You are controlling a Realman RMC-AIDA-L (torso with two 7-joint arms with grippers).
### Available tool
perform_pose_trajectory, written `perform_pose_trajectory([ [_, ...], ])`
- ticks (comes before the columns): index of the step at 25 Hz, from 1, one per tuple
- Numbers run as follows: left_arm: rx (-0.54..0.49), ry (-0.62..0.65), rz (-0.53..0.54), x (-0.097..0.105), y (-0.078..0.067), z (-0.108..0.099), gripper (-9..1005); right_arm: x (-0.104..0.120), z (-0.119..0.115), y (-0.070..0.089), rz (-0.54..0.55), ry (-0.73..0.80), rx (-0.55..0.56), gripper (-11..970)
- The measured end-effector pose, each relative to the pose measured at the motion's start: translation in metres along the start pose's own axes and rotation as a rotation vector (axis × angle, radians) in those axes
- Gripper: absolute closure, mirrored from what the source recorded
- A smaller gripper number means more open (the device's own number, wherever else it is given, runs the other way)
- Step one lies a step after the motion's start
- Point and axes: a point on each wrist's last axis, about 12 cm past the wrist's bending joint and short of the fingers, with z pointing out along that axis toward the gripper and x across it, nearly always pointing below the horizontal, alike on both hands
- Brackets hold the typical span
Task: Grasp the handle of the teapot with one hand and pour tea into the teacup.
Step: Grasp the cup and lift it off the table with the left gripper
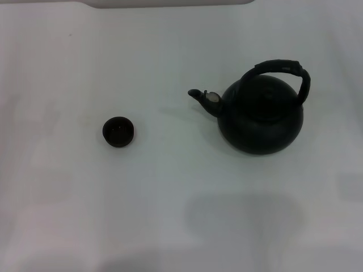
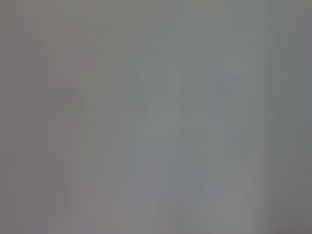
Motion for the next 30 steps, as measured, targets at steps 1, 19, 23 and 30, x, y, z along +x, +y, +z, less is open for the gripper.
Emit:
perform_pose_trajectory([
  [1, 0.0, 0.0, 0.0, 0.0, 0.0, 0.0, 134, 0.0, 0.0, 0.0, 0.0, 0.001, 0.001, 209],
  [19, 0.021, 0.0, 0.002, -0.001, -0.003, 0.006, 132, 0.0, 0.001, 0.0, -0.001, -0.002, -0.001, 209],
  [23, 0.071, 0.018, -0.008, 0.0, -0.009, 0.016, 131, -0.001, 0.002, 0.0, -0.001, -0.003, -0.002, 209],
  [30, 0.294, 0.133, -0.031, -0.005, -0.032, 0.049, 129, 0.0, 0.009, 0.002, 0.001, 0.004, -0.009, 209],
])
